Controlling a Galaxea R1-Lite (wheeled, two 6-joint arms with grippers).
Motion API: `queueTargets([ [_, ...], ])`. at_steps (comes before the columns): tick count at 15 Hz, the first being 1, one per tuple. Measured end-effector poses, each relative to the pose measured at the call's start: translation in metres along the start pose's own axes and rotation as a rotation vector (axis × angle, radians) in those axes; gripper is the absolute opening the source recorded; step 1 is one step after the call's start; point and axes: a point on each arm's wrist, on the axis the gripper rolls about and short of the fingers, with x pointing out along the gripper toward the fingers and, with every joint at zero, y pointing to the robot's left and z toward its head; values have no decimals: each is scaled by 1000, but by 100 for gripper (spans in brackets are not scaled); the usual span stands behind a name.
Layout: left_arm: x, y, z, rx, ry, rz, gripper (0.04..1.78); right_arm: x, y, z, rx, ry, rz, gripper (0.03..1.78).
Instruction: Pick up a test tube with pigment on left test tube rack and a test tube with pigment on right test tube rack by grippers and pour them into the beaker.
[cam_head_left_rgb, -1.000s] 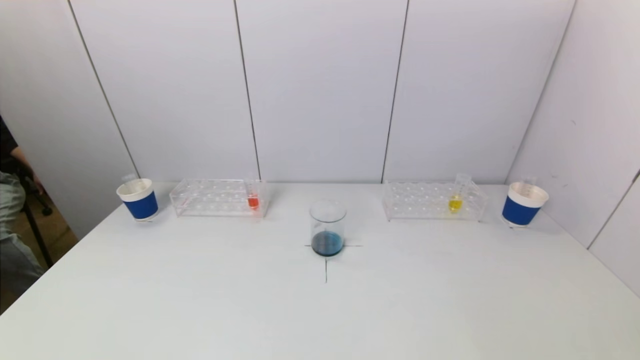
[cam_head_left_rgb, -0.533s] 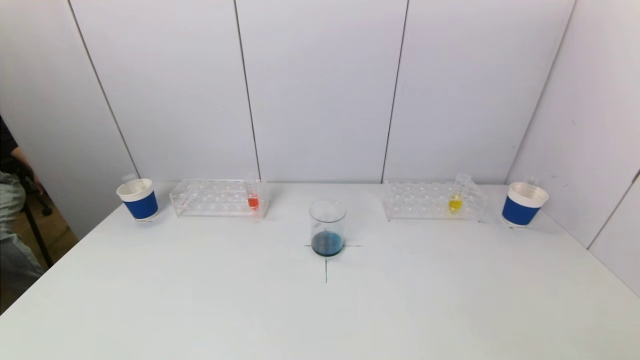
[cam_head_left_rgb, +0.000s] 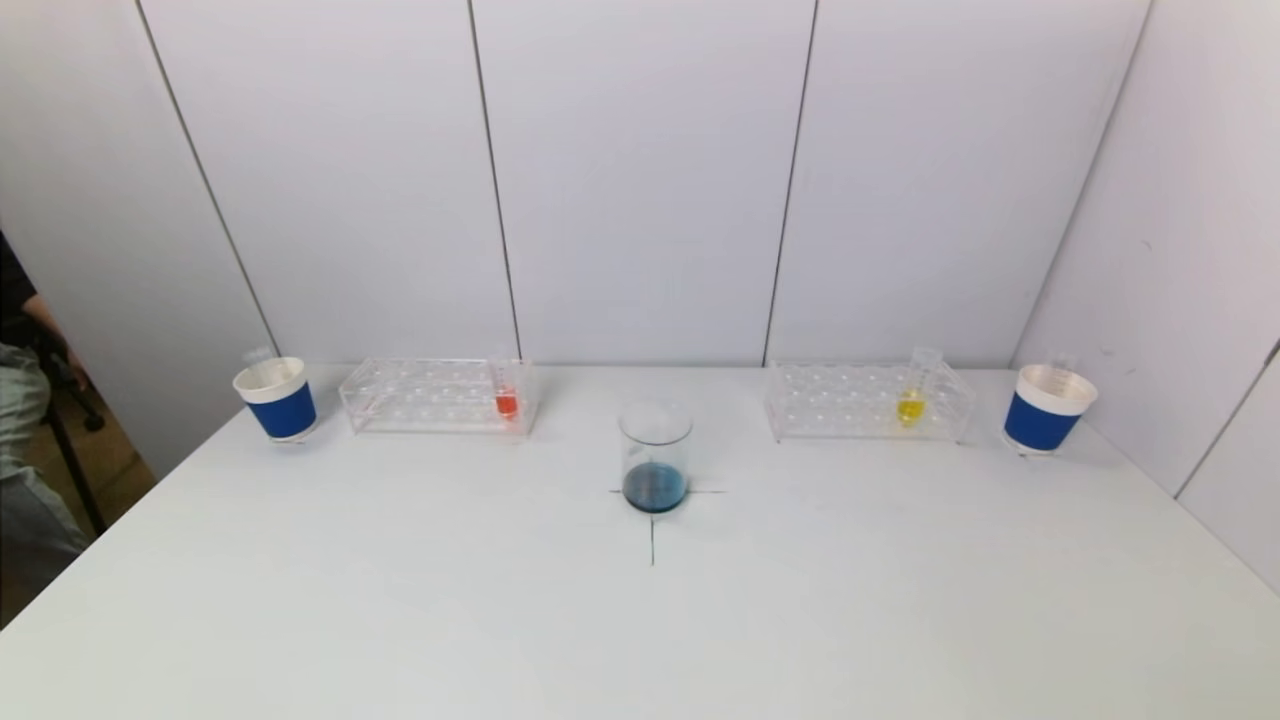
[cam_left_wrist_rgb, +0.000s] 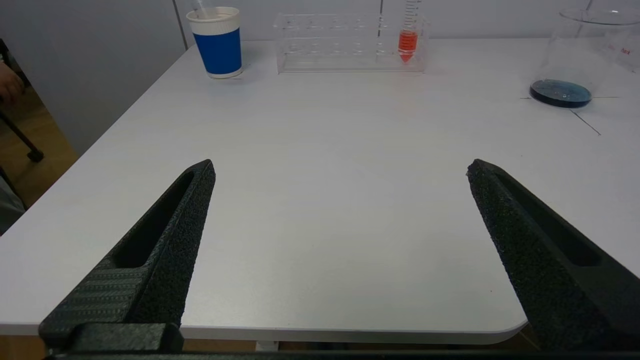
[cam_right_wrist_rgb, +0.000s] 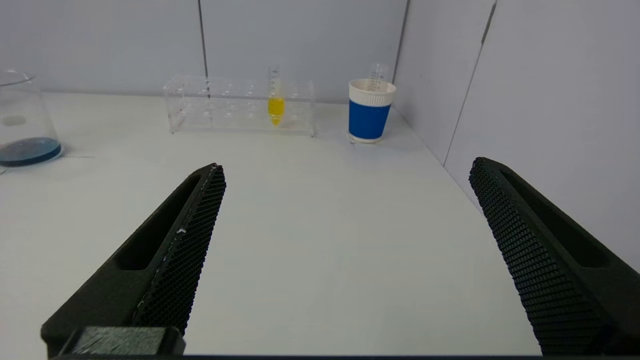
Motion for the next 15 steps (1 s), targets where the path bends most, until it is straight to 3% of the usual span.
queueTargets([
  [2, 0, 0, 0, -1, 0, 0, 176, 1, 0, 0, -7, -41, -8, 177],
  [6, 0, 0, 0, 0, 0, 0, 176, 2, 0, -2, 2, -31, 2, 177],
  [8, 0, 0, 0, 0, 0, 0, 176, 2, 2, -6, 14, -1, 61, 177],
  [11, 0, 0, 0, 0, 0, 0, 176, 1, 4, -17, 19, 119, 108, 177],
  [15, 0, 0, 0, 0, 0, 0, 176, 1, 4, -16, 31, 105, 109, 177],
])
